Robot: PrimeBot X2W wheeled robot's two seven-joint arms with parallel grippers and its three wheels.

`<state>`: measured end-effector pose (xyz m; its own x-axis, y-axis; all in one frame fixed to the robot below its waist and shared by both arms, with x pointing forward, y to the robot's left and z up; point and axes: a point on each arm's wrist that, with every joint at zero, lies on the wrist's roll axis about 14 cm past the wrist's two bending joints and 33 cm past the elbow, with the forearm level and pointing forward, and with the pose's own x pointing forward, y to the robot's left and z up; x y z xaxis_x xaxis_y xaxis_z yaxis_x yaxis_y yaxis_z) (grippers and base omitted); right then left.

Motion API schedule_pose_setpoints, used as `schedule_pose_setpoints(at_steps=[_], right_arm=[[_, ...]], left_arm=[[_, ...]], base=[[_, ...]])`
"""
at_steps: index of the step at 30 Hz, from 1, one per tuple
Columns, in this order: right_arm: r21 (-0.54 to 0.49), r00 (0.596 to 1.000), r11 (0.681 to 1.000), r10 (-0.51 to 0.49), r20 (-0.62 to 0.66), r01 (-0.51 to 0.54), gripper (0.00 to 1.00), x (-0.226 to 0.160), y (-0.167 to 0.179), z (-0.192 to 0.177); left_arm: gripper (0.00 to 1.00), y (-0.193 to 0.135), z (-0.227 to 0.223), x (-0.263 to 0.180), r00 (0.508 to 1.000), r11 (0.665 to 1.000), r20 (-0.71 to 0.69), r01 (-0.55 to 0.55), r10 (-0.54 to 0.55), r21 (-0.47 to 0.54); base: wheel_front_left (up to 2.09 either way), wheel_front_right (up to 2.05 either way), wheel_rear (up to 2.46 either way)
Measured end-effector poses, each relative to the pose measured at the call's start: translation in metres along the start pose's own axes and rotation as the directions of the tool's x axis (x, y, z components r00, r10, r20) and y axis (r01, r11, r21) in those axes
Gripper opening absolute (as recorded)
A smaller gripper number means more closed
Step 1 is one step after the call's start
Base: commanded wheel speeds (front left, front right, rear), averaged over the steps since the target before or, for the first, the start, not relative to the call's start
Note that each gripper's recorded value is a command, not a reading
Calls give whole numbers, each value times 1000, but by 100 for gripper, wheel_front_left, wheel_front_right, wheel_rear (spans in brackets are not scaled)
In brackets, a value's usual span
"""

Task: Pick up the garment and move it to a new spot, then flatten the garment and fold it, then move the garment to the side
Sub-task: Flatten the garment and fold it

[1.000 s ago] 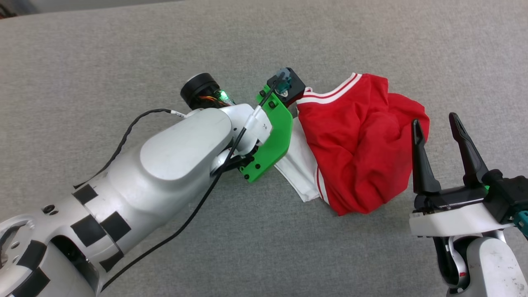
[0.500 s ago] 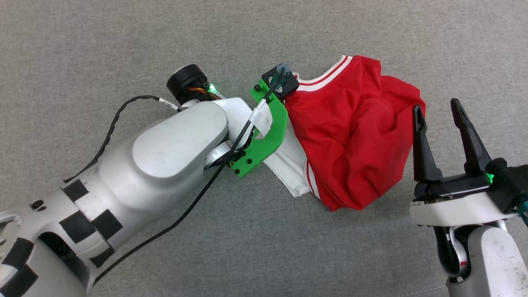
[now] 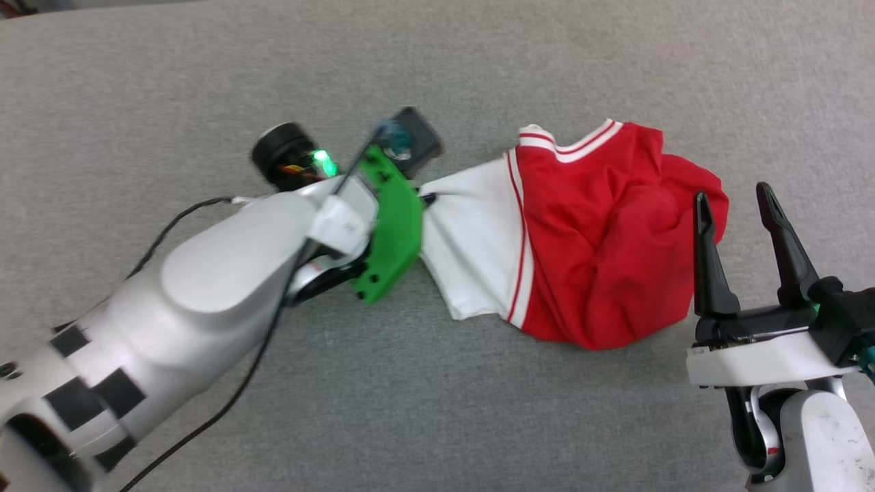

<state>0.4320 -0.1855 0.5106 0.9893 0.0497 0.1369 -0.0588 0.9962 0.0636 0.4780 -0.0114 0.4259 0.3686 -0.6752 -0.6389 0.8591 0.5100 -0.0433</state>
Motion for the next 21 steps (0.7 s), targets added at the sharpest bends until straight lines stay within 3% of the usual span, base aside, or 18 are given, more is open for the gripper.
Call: schedule_pose_setpoints(at_steps=[5,10,15,21], right_arm=[[9,999,999,32,10,-32,100,-2,12,4],[13,998,998,65,18,-66,100,-3,25,7],[15,995,996,89,39,-90,100,-1,33,14],[17,996,996,89,30,-90,100,-7,34,14]], left_arm=[[0,26,-38,-44,993,987,4,-116,117,-113],[0,42,-76,-85,969,941,-11,-241,246,-239],[0,57,-116,-126,924,859,-51,-371,378,-351],[0,54,-165,-156,879,753,-136,-464,457,-467]], base=[[0,0,0],[0,0,0],[0,0,0],[0,0,0]])
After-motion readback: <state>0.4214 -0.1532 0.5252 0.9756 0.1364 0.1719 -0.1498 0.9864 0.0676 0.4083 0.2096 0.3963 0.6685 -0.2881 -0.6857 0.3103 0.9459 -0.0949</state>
